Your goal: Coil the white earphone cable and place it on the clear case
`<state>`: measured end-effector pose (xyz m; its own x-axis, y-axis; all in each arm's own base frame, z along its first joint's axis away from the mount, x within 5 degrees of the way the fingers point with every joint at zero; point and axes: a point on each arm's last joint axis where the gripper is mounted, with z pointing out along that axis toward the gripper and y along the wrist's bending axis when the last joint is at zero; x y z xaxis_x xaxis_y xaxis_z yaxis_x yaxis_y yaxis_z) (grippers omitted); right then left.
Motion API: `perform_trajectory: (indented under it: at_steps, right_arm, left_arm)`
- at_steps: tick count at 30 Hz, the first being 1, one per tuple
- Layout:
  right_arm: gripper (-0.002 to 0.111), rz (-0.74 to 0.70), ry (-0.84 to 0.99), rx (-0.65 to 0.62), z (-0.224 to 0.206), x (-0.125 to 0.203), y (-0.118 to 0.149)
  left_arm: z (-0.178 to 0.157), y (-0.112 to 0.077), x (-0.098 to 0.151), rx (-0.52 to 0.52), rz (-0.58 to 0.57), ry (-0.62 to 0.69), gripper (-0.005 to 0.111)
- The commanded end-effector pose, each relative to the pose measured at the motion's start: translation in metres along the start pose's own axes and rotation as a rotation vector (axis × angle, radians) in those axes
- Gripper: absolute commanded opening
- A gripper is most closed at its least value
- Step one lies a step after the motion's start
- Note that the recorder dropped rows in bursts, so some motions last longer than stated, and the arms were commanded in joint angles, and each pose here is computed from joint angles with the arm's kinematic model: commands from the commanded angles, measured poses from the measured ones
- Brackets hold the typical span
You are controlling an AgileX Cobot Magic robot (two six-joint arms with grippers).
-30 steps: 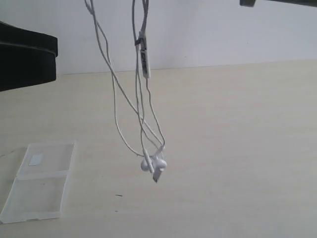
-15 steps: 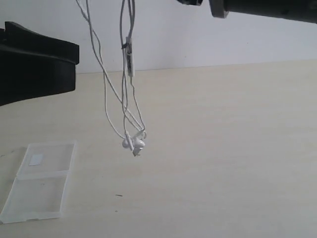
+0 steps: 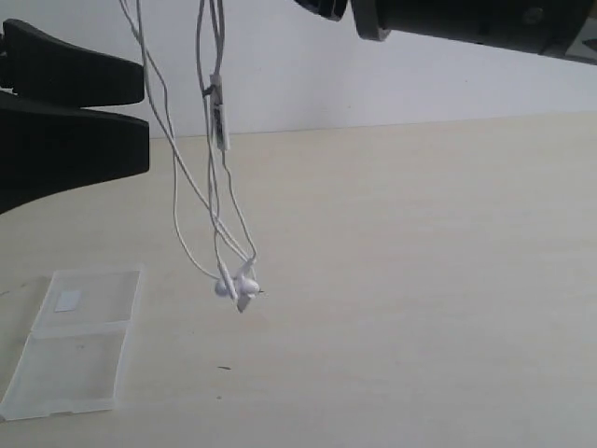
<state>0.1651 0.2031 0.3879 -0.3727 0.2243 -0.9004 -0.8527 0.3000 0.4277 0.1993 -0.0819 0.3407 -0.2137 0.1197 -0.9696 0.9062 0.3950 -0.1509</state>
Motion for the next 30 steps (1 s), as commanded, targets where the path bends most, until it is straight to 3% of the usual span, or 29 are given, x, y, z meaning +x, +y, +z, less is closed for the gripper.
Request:
perform_trajectory:
  at_steps: [1,22,30]
  right_arm:
    - [0.0,0.025,-0.034,-0.024,0.005,-0.002,-0.002]
    - [0.0,0.16,-0.126,-0.135,0.019,-0.001,-0.006]
    - [0.0,0.182,-0.127,-0.12,0.026,0.004,-0.014]
  left_arm:
    - [0.001,0.0,-0.002,-0.006,-0.002,-0.018,0.098]
    - [0.005,0.007,-0.003,0.011,-0.07,-0.075,0.098]
    - [0.015,-0.002,-0.002,0.07,-0.052,-0.063,0.098]
